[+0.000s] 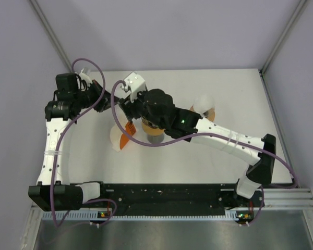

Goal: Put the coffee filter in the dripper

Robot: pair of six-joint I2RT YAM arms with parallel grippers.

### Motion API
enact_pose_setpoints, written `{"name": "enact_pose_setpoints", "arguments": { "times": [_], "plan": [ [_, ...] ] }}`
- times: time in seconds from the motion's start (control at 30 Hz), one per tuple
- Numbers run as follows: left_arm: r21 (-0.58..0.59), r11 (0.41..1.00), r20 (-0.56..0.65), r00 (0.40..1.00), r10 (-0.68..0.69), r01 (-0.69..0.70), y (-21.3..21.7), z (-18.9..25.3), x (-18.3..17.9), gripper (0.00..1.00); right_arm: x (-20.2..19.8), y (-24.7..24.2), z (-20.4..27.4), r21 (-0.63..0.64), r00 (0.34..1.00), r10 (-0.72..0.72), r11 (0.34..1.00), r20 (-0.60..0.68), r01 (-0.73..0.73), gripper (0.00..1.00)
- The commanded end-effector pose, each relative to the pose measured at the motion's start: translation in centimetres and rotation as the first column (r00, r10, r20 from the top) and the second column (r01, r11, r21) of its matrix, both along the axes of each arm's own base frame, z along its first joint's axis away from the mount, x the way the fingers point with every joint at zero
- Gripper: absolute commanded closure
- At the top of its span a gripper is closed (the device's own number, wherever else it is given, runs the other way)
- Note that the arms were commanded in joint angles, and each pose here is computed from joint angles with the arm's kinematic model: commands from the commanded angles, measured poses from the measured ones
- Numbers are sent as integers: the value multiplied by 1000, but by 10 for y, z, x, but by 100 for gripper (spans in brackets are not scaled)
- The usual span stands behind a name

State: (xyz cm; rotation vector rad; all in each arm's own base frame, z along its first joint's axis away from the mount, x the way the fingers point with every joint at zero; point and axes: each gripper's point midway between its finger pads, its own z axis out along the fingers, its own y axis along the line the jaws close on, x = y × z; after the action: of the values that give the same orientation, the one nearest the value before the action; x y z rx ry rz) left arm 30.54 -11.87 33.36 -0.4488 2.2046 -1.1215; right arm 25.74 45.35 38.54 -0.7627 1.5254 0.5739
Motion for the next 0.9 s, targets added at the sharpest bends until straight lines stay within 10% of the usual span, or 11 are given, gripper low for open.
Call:
{"name": "enact_pose_setpoints", "arguments": {
  "times": [0.0, 0.57, 0.87],
  "plan": [
    [-58, 998, 29, 1000, -7, 8, -5, 16, 0, 100, 2, 14, 0, -3, 998, -5, 1000, 57, 5, 41],
    [-92, 996, 5, 1000, -22, 22, -9, 11, -2, 100, 26, 20, -33, -106, 986, -128, 985, 105, 139, 49],
    [-115, 993, -2, 999, -40, 40, -13, 10, -4, 100, 35, 17, -36, -147, 975, -177, 970, 136, 196, 69]
  ]
}}
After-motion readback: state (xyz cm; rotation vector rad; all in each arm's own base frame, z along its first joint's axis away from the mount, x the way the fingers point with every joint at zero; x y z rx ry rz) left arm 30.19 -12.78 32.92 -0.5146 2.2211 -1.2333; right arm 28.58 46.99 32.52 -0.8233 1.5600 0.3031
